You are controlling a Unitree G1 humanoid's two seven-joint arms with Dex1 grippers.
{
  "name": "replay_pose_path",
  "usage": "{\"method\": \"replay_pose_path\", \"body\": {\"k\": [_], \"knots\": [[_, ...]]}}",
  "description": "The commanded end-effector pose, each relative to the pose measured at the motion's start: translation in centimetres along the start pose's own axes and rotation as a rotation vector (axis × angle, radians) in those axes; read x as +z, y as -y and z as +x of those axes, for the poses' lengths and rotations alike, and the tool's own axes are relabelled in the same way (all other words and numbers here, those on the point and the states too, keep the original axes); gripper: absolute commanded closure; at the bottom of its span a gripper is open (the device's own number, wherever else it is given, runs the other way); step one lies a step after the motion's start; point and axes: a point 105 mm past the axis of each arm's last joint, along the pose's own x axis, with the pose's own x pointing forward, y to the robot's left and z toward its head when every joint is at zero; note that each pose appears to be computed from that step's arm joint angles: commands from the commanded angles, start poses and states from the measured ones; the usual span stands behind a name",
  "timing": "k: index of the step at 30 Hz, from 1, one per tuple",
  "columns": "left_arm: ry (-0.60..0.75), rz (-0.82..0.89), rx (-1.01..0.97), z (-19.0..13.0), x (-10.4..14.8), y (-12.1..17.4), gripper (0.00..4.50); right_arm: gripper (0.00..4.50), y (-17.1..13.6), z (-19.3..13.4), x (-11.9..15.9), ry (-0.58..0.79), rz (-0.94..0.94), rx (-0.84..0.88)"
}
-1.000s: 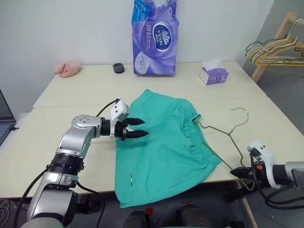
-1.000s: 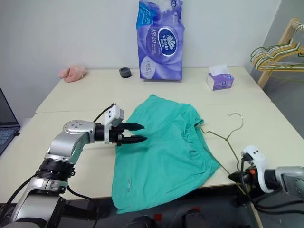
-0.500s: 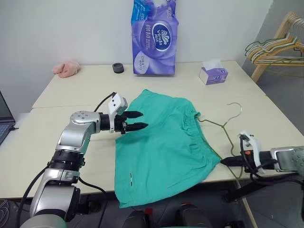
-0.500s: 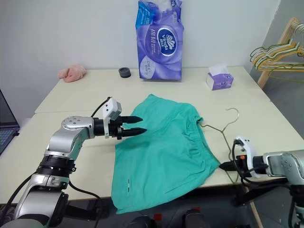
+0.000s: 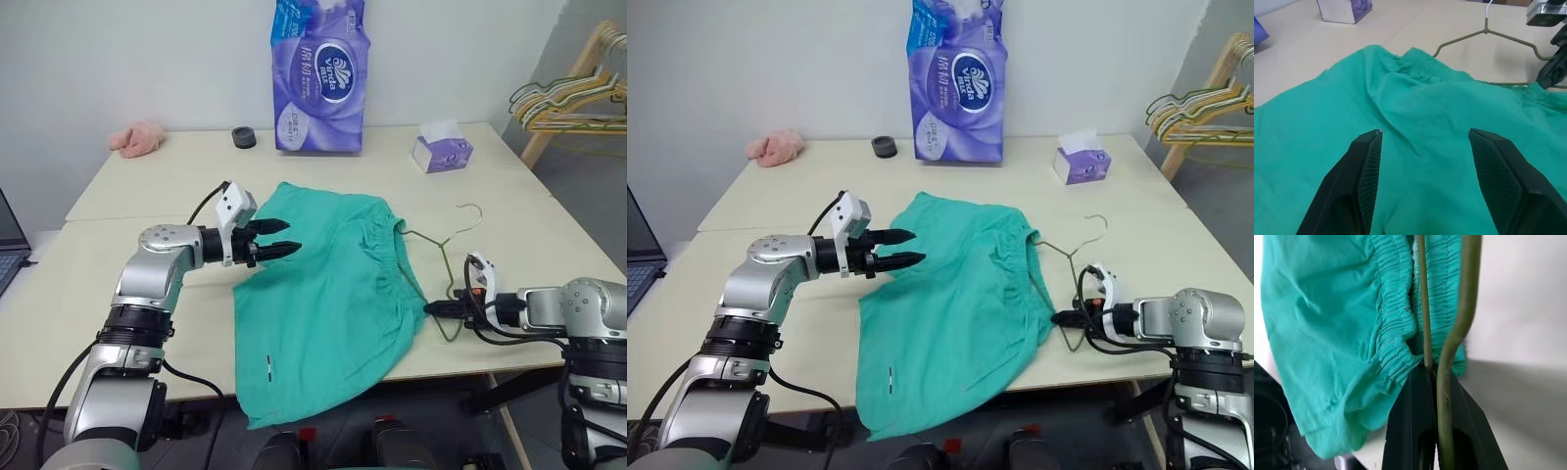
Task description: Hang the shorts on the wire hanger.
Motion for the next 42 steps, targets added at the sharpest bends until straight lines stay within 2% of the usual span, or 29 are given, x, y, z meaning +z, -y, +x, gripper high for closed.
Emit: {"method": "replay_pose_path", "body": {"k": [1,8,13,16,18,24,30,35,42], "knots": [[0.073,0.044,0.047,-0.5,2.3,-1.0,1.53,4.50,-1.6,-1.2,3.6,0.137,-0.105,0.010],[0.123,0.017,0.119,-0.5,2.9,-2.2,1.53,4.50,-3.8,-0.9,4.7,0.177,-0.385,-0.001],[0.143,0.012,0.137,-0.4,3.2,-2.6,1.53,4.50,-4.5,0.2,2.4,0.104,-0.560,-0.005],[0.147,0.012,0.141,-0.4,3.3,-2.6,1.53,4.50,-4.2,0.7,0.1,-0.007,-0.570,0.001],[0.148,0.011,0.141,-0.4,3.3,-2.6,1.53,4.50,-3.7,0.9,-0.3,-0.035,-0.574,-0.019],[0.157,0.008,0.133,-0.2,3.4,-2.5,1.53,4.50,-2.6,2.2,2.5,0.018,-0.621,-0.112],[0.176,0.003,0.155,-0.4,3.6,-2.9,1.53,4.50,-2.4,2.9,3.5,0.020,-0.649,-0.149],[0.167,0.003,0.224,-1.4,3.4,-4.3,1.53,4.50,-4.5,2.9,5.7,0.144,-0.734,-0.112],[0.122,0.010,0.465,-4.9,2.5,-8.6,1.53,4.50,-7.6,2.3,6.7,0.295,-0.863,-0.069]]}}
